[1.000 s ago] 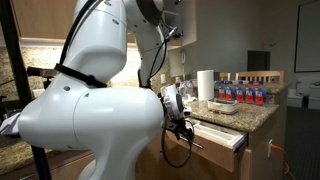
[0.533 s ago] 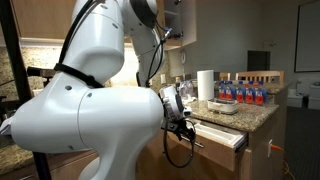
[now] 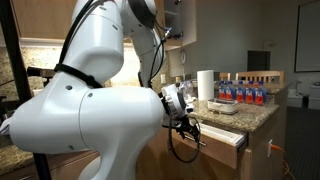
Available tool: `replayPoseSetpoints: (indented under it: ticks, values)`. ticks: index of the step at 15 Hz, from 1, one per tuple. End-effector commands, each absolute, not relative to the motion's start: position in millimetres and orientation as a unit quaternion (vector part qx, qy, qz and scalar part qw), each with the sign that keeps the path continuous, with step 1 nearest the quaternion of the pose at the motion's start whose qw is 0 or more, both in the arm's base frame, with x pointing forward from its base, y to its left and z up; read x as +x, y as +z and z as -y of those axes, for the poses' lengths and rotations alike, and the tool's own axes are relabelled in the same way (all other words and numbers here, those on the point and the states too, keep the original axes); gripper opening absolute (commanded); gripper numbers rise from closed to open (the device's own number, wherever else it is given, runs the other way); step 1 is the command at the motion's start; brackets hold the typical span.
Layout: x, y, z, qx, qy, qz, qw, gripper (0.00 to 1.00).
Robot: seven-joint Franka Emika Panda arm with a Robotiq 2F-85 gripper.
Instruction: Close the open drawer
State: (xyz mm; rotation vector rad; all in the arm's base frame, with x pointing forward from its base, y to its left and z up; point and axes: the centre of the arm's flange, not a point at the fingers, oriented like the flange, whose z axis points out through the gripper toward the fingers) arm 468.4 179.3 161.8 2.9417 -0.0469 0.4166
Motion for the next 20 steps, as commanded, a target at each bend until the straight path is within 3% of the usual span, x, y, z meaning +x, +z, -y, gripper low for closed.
replayPoseSetpoints:
  ticks: [1,13,20]
  values:
    - [495,182,-166,0.984,0.138,-0.019,0.114,1.0]
    - [556,203,-155,0.98,0.087,-0.086,0.156,1.0]
    - [570,217,-162,0.981,0.114,-0.072,0.138,1.0]
